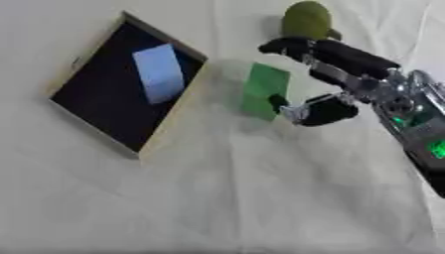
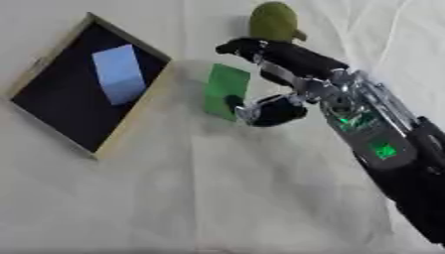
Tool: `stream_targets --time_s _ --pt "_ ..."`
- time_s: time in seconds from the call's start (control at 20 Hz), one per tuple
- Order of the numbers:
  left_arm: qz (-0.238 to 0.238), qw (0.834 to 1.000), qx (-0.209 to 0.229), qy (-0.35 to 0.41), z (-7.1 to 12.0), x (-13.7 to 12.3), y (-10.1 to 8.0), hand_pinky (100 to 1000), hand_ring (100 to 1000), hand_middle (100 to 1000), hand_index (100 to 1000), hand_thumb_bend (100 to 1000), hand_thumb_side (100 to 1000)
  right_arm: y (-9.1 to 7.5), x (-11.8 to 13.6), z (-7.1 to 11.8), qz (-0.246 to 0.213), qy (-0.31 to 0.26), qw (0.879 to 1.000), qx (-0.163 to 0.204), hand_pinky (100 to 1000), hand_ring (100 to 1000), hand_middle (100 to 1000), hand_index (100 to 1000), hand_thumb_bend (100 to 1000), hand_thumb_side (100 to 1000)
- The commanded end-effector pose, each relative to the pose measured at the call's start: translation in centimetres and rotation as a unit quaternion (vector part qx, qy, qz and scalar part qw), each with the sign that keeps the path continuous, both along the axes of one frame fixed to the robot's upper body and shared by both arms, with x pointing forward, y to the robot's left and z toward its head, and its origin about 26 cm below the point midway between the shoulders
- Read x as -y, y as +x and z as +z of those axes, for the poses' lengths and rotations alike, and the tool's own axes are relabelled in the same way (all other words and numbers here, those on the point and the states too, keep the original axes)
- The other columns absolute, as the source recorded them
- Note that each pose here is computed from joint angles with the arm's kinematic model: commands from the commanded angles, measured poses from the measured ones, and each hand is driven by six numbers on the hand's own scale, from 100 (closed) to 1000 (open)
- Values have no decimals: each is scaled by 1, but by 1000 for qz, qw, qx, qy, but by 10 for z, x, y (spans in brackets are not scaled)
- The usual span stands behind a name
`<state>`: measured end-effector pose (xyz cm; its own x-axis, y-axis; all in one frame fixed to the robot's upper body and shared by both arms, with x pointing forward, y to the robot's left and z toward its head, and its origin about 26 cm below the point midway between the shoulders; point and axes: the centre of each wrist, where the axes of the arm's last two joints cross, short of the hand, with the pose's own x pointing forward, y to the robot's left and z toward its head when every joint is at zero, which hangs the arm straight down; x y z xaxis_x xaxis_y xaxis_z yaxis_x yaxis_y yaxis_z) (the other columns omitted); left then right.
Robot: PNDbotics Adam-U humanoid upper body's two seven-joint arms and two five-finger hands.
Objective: Pick up objects on the table and place them in the box.
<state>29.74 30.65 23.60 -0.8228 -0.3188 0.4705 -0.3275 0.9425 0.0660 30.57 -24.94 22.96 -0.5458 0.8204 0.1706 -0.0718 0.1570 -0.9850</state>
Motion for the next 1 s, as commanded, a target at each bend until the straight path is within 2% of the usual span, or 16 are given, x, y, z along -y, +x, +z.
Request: stream_targets --time_s 0.05,0.5,0.6,0.7,0.75,1.0 --pt "0 1000 14 5 9 -2 -3 757 791 774 811 289 765 1 2 4 -5 7 1000 -3 964 1000 943 1000 100 402" --pt "-1 1000 14 6 9 -1 -3 757 792 774 810 285 765 8 1 -4 -7 18 999 -33 962 1000 942 1000 100 459" --pt "-1 1000 14 6 9 -1 -3 757 792 774 810 285 765 9 1 -5 -7 18 999 -36 962 1000 941 1000 100 432" --pt "-1 1000 14 7 10 -1 -3 756 791 774 810 285 765 8 1 -5 -2 18 999 -39 960 1000 940 1000 122 313" --pt "-1 1000 14 7 10 -1 -3 756 792 774 810 286 765 8 0 -5 0 19 999 -39 960 1000 940 1000 100 332" --pt "-2 1000 15 7 10 -1 -2 757 792 774 809 284 765 9 0 -4 0 21 999 -43 960 1000 943 1000 100 352"
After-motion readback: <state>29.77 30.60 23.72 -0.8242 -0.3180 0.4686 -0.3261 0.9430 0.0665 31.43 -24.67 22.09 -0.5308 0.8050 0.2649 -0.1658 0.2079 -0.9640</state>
